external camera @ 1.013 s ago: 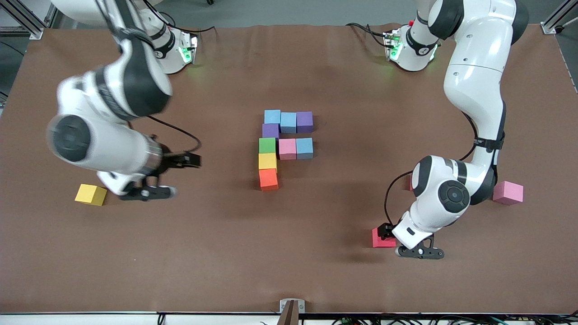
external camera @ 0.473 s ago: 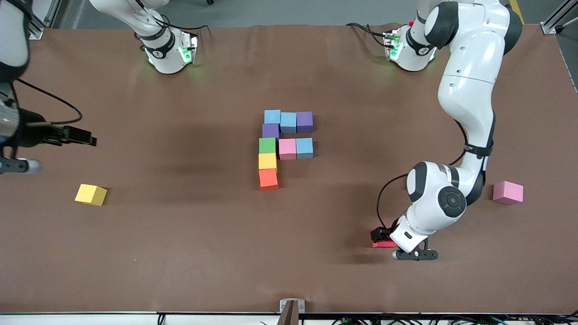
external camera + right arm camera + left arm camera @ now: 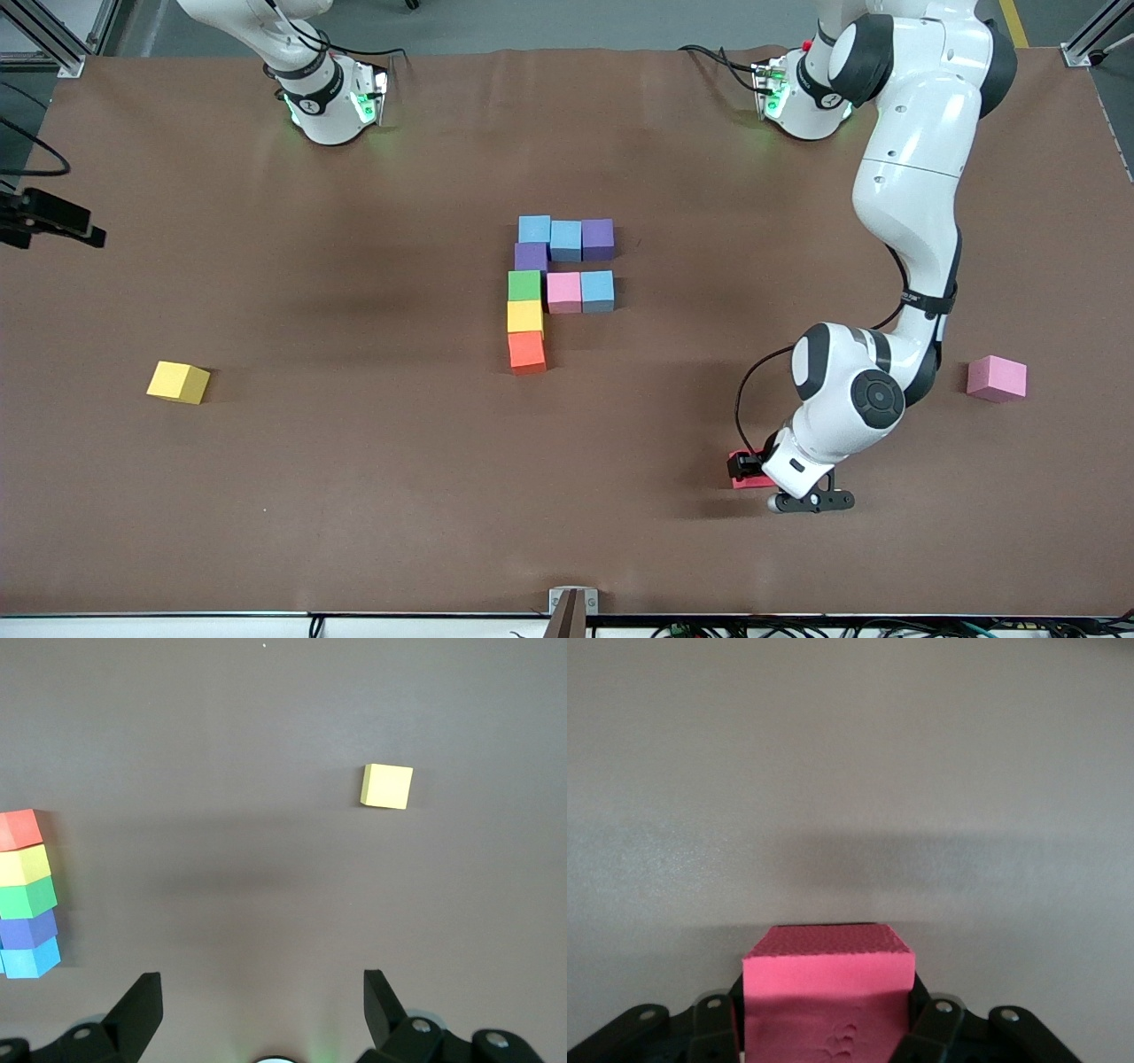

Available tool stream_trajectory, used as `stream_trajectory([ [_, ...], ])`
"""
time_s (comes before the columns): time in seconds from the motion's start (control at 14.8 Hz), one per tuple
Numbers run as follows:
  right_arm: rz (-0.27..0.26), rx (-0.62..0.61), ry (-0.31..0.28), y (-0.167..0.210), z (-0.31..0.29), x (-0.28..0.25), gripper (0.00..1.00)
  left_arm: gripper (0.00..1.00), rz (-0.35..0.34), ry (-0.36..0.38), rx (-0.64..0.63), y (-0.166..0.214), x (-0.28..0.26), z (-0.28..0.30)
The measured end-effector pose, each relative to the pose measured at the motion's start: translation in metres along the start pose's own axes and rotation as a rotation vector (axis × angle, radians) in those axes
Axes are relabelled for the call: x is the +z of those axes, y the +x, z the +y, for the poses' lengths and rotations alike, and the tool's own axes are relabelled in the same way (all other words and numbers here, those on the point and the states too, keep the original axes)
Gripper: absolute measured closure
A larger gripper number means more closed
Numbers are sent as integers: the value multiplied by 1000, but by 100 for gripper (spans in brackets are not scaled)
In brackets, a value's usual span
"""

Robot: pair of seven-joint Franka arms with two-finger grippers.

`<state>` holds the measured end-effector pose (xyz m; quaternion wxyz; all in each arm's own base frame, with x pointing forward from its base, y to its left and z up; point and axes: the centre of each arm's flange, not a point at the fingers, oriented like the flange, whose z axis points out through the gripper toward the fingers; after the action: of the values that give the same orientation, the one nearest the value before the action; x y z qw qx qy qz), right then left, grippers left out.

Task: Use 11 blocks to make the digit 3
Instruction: 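Carry the red cube with the left gripper to the digit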

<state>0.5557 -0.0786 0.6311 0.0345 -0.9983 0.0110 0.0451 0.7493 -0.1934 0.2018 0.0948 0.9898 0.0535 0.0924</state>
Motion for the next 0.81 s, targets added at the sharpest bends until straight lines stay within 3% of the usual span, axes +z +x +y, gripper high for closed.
stream_trajectory([
  [0.34, 48, -5, -11, -6, 8, -13, 0, 41, -12, 53, -278, -25, -31, 80],
  [0.81, 157, -21, -31, 3, 0, -29, 0, 41, -12, 113, -718, -113, -35, 214],
])
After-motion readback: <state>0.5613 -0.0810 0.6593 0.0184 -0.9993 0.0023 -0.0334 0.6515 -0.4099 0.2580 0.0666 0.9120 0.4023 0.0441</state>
